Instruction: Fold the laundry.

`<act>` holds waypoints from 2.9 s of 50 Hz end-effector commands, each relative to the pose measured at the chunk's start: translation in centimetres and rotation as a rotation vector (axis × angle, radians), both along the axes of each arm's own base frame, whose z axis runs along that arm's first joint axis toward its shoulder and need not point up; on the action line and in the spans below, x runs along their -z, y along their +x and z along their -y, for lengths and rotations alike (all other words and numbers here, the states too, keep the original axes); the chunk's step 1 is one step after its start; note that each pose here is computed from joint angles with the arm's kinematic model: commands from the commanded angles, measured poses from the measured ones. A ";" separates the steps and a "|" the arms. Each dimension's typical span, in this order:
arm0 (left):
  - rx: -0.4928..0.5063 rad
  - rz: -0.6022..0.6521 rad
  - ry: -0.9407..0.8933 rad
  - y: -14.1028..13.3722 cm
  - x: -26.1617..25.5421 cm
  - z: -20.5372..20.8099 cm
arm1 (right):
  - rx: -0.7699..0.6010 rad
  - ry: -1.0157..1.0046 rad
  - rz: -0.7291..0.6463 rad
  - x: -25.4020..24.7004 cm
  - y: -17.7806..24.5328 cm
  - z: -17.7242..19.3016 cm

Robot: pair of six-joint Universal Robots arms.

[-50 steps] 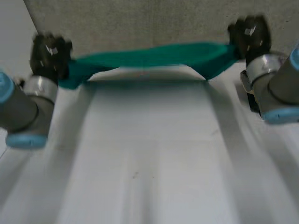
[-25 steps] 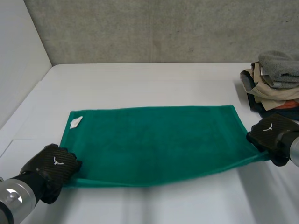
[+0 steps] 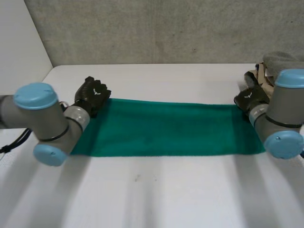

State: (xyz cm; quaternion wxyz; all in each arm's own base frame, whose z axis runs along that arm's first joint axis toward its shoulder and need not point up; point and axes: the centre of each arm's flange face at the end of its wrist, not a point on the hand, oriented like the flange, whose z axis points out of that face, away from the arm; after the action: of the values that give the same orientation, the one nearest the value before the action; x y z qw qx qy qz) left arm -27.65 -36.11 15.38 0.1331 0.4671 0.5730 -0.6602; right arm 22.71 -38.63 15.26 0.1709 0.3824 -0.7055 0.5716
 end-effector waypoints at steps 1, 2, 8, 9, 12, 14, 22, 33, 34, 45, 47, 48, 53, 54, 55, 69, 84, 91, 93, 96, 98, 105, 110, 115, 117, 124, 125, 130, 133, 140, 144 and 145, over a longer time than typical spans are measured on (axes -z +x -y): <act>-0.035 -0.006 -0.029 -1.1 0.7 2.3 | -0.015 -0.132 0.025 1.5 1.4 2.8; -0.036 -0.007 -0.037 -1.3 0.7 2.4 | -0.013 -0.142 0.028 1.7 1.6 2.9; -0.057 -0.024 -0.053 -2.0 0.1 2.1 | 0.012 -0.226 0.070 -0.1 2.1 3.3; -0.074 -0.022 -0.052 -1.9 0.1 2.1 | 0.015 -0.226 0.076 -0.4 2.0 3.2; -0.143 -0.024 -0.056 -1.2 -0.9 1.8 | 0.016 -0.210 0.111 -1.7 1.7 1.9; -0.182 -0.030 -0.052 -0.6 -2.1 1.0 | 0.015 -0.186 0.121 -2.2 1.3 1.0; -0.177 -0.099 0.071 1.4 -2.7 -3.6 | 0.009 0.110 0.171 -2.8 -1.5 -4.7; -0.131 -0.189 0.181 2.9 -2.1 -6.6 | 0.029 0.363 0.302 0.5 -5.8 -6.8; -0.133 -0.190 0.183 2.9 -2.1 -6.6 | 0.030 0.357 0.303 0.6 -5.9 -6.7; -0.134 -0.187 0.190 3.0 -1.9 -6.7 | 0.043 0.237 0.293 2.7 -6.4 -4.4; -0.133 -0.189 0.184 3.0 -2.1 -6.7 | 0.071 0.214 0.281 2.6 -6.8 -4.0; -0.133 -0.189 0.184 3.0 -2.1 -6.8 | 0.107 0.197 0.273 2.5 -7.5 -3.6; -0.131 -0.201 0.158 3.2 -3.3 -7.1 | 0.178 0.152 0.245 1.3 -10.4 -2.8; -0.132 -0.203 0.153 3.2 -3.5 -7.1 | 0.194 0.144 0.231 1.1 -11.2 -2.6; -0.130 -0.206 0.150 3.3 -3.7 -7.2 | 0.206 0.139 0.218 1.0 -11.9 -2.4; -0.138 -0.226 0.136 4.0 -4.8 -8.4 | 0.218 0.029 0.050 -2.2 -15.4 -1.1; -0.173 -0.344 0.121 5.8 -7.0 -8.5 | -0.537 -0.352 0.133 -8.5 8.5 -9.7; -0.180 -0.333 0.149 6.1 -6.1 -9.3 | -0.950 -0.273 0.178 -2.6 19.0 -18.3; -0.182 -0.329 0.157 6.2 -5.9 -9.4 | -1.013 -0.224 0.159 0.0 20.3 -19.8; -0.183 -0.326 0.166 6.2 -5.6 -9.6 | -1.051 -0.184 0.125 2.5 21.1 -21.0; -0.184 -0.325 0.169 6.2 -5.5 -9.6 | -1.070 -0.172 0.091 4.0 21.4 -21.6; -0.160 -0.331 0.150 5.7 -6.1 -9.5 | -0.959 -0.231 0.113 0.1 20.8 -21.0; -0.110 -0.347 0.116 4.5 -7.3 -9.3 | -0.738 -0.133 0.241 -2.0 17.7 -18.9; -0.047 -0.347 0.117 2.5 -7.3 -9.9 | -0.543 0.054 0.326 -2.3 13.2 -16.7; -0.020 -0.344 0.121 1.7 -7.2 -10.3 | -0.468 0.160 0.331 -1.4 11.4 -16.2; 0.042 -0.328 0.157 -0.4 -6.1 -11.5 | -0.248 0.317 0.253 2.4 6.4 -13.3; 0.042 -0.327 0.158 -0.5 -6.1 -11.6 | -0.230 0.311 0.236 2.6 6.0 -12.9; 0.034 -0.323 0.168 -0.2 -5.8 -11.7 | -0.185 0.194 0.140 2.0 4.9 -10.9; 0.031 -0.323 0.168 -0.1 -5.9 -11.8 | -0.193 0.049 0.113 0.6 5.5 -9.6; 0.021 -0.333 0.146 0.5 -6.8 -12.1 | -0.395 -0.247 0.130 -5.7 10.9 -12.2; 0.005 -0.334 0.147 1.1 -6.7 -12.1 | -0.650 -0.267 0.145 -4.5 16.4 -17.1; 0.002 -0.333 0.146 1.2 -6.7 -12.1 | -0.711 -0.256 0.145 -3.9 17.3 -18.2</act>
State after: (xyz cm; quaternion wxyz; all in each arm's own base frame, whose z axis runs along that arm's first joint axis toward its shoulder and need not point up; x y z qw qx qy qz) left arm -27.24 -24.02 21.85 -0.0057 0.3676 0.6306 -0.6835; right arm 33.36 -26.74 19.46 0.0521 0.4580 -0.5674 0.6823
